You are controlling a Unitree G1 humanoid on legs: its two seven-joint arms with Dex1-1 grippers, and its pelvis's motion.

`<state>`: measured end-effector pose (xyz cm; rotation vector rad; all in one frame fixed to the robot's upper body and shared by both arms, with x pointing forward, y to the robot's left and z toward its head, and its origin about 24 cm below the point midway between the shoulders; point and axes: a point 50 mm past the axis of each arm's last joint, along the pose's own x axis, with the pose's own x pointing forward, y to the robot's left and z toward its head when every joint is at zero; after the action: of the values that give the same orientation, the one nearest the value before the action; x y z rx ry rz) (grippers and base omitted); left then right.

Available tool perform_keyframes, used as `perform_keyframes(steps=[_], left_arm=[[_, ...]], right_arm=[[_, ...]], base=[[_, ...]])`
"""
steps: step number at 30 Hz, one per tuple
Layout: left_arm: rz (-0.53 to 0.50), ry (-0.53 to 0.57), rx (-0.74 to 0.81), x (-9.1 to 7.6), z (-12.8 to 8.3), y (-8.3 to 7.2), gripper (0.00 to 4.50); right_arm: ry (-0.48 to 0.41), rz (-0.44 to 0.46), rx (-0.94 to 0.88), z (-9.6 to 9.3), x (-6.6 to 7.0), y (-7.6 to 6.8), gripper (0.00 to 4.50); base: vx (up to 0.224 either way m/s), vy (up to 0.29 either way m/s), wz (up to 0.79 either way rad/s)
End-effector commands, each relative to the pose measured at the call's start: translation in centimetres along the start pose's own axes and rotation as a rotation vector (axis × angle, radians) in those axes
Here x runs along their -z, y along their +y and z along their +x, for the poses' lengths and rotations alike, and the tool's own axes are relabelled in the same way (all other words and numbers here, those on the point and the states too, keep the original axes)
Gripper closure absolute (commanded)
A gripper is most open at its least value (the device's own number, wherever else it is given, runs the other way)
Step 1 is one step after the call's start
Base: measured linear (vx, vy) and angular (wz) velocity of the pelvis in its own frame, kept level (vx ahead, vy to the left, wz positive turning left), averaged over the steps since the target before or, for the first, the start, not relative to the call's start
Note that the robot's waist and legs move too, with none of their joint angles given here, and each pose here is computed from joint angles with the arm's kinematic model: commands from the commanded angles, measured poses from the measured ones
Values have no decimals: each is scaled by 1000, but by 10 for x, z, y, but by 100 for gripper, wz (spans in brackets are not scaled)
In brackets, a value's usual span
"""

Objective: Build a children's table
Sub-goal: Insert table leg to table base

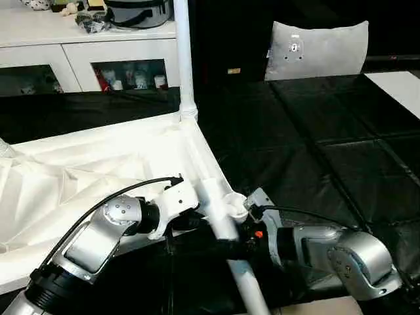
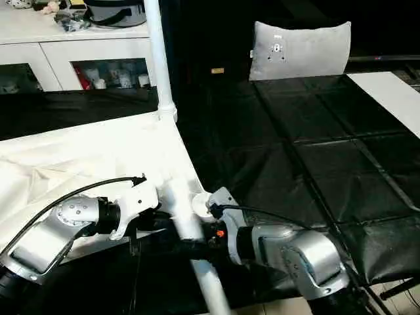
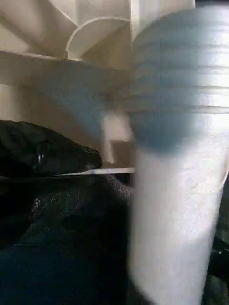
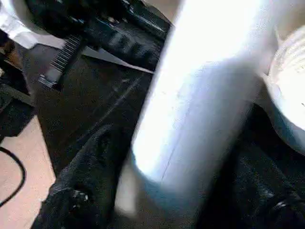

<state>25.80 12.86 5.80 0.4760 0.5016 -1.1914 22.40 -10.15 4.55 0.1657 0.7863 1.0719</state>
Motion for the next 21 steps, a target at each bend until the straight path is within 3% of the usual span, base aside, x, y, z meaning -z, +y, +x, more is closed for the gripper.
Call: perform_keyframes(steps=[1, 6, 12, 15, 21], left_arm=[[41, -9, -1, -7, -2, 0, 450], [41, -8, -5, -7, -2, 1, 450], [-10, -47, -78, -11, -4, 12, 450], [-18, -80, -38, -16, -7, 12, 396], [45, -141, -9, -23, -11, 15, 355]], right_arm=[[19, 14, 52, -1, 3, -6, 188], [7, 16, 50, 0, 3, -7, 227], [-115, 56, 16, -10, -12, -9, 257], [-177, 69, 3, -17, -21, -11, 261], [-237, 33, -13, -34, -37, -13, 267]], base=[[0, 0, 0], [0, 0, 0], [0, 0, 0], [0, 0, 0], [0, 0, 0]])
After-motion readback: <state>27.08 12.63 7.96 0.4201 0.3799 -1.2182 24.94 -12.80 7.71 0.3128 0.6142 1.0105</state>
